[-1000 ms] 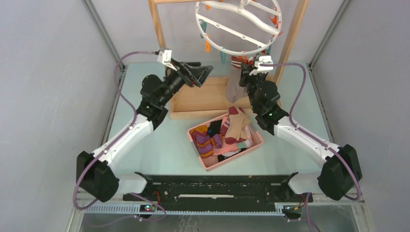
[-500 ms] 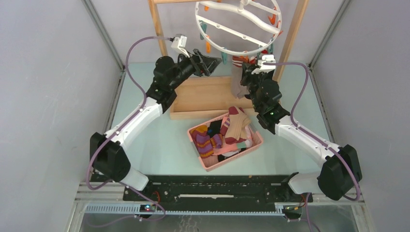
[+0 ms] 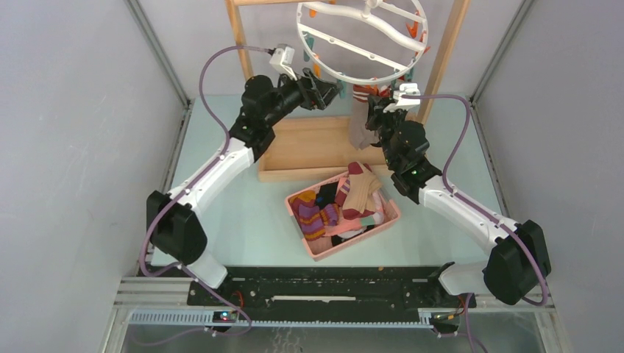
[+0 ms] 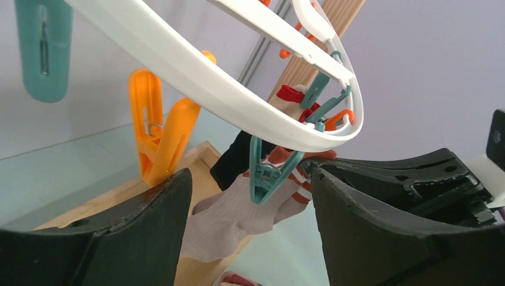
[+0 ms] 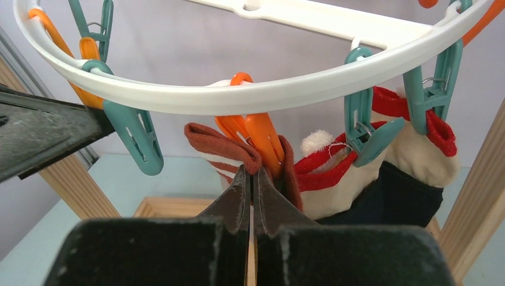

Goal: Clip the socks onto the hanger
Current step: Open the clamp at the hanger.

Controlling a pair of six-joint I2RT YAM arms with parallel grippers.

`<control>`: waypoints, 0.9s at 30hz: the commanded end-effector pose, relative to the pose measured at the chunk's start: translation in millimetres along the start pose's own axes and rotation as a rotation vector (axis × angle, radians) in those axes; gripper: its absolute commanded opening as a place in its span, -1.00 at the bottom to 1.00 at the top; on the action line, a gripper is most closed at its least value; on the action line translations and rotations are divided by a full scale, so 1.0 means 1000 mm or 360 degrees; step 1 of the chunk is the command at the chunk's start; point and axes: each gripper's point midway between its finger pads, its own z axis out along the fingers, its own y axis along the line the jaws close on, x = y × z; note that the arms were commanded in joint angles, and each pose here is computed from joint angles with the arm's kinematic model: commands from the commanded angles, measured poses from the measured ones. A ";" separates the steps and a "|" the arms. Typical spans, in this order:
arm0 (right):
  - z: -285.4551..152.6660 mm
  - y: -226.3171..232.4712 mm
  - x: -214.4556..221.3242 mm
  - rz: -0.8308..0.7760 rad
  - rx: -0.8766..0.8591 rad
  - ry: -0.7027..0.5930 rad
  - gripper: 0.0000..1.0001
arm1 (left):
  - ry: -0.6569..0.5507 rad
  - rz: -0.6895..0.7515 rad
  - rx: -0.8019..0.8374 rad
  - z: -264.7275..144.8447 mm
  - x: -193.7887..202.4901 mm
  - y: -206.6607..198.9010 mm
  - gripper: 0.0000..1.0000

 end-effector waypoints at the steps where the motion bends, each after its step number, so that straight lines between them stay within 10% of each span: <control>1: -0.003 -0.003 -0.025 0.0063 0.0002 -0.0098 -1.00 | -0.0060 0.0092 0.0095 0.008 -0.021 -0.019 0.55; 27: -0.005 -0.002 -0.029 0.0089 -0.0010 -0.0106 -1.00 | -0.0125 0.0209 0.0136 0.029 -0.021 -0.023 0.24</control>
